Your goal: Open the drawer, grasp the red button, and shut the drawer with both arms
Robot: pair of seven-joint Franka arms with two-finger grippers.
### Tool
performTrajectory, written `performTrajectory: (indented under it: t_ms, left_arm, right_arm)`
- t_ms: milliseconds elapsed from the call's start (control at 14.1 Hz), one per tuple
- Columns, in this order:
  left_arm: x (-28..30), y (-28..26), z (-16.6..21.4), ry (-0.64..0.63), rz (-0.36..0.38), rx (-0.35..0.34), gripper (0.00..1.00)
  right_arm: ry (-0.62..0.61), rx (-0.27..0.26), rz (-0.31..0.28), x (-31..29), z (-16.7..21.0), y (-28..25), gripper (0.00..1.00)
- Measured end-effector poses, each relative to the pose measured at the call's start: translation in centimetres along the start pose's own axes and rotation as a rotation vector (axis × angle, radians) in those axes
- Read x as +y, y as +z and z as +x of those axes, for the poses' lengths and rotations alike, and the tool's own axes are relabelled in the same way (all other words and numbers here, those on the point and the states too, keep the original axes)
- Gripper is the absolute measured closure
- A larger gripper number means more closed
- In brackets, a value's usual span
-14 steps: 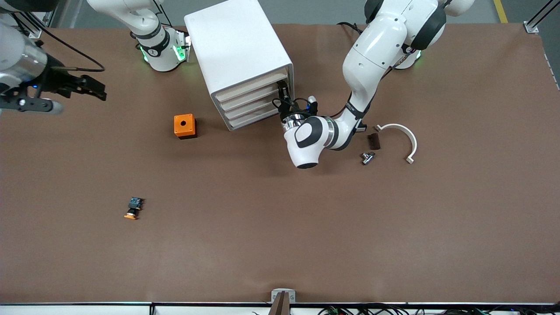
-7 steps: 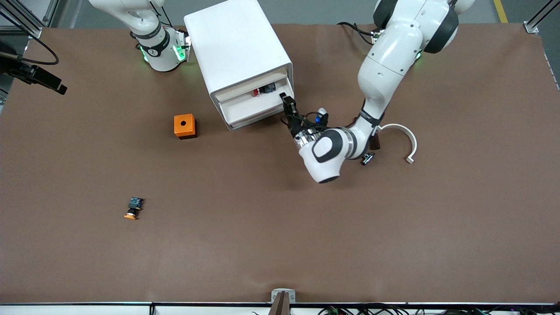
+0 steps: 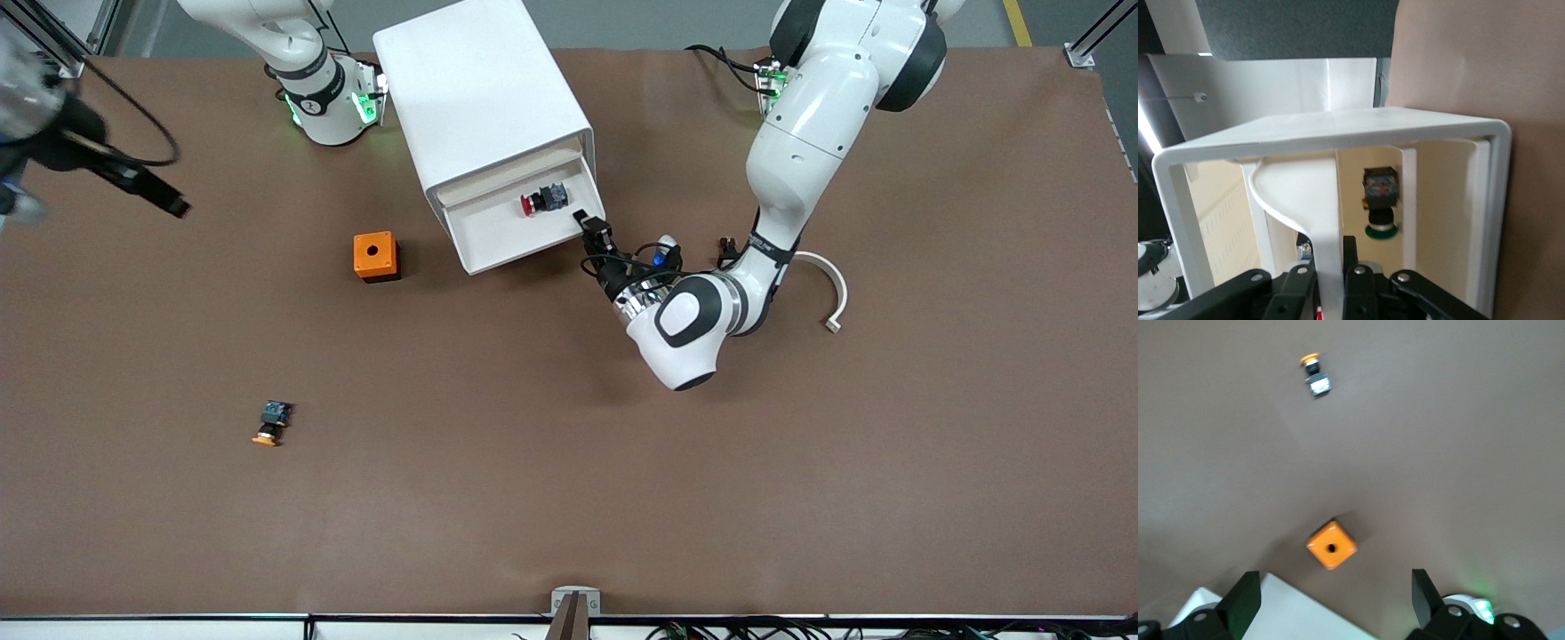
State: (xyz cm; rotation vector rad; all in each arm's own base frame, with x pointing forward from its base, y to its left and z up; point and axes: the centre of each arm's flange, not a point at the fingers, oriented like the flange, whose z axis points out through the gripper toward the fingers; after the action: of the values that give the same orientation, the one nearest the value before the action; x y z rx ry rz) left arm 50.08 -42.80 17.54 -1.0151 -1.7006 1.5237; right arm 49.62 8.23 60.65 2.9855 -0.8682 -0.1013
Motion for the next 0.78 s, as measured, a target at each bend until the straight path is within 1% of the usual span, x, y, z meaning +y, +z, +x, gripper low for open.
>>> performTrajectory:
  t_ms: [142, 213, 354, 425, 496, 567, 638, 780]
  left_arm:
    - [0.1, -2.8, 0.3, 0.005, -0.022, -0.068, 0.86]
    - [0.2, -4.1, 0.4, 0.009, -0.031, -0.108, 0.86]
    - [0.0, -6.5, 0.5, 0.021, -0.048, -0.177, 0.84]
    - [-0.2, -7.4, 0.5, 0.026, -0.053, -0.2, 0.84]
    - [-0.2, -8.0, 0.5, 0.03, -0.056, -0.217, 0.82]
    - [-0.3, -8.4, 0.6, 0.031, -0.059, -0.227, 0.82]
    - [-0.3, -8.5, 0.6, 0.032, -0.062, -0.23, 0.8]
    - [-0.3, -8.6, 0.5, 0.033, -0.066, -0.234, 0.78]
  right_arm:
    - [0.029, -0.007, -0.031, -6.6, -4.0, 2.6, 0.0]
    - [0.067, -0.003, -0.042, -9.7, -6.2, 4.0, 0.0]
    - [0.153, 0.015, -0.044, -15.4, -11.3, 6.8, 0.0]
    - [0.191, 0.024, -0.031, -17.8, -13.5, 8.2, 0.0]
    - [0.236, 0.024, -0.006, -19.8, -14.9, 9.4, 0.0]
    - [0.285, 0.015, 0.033, -21.4, -15.8, 10.4, 0.0]
    - [0.328, 0.009, 0.065, -22.6, -16.2, 11.2, 0.0]
    - [0.394, 0.001, 0.1, -24.4, -17.1, 12.7, 0.0]
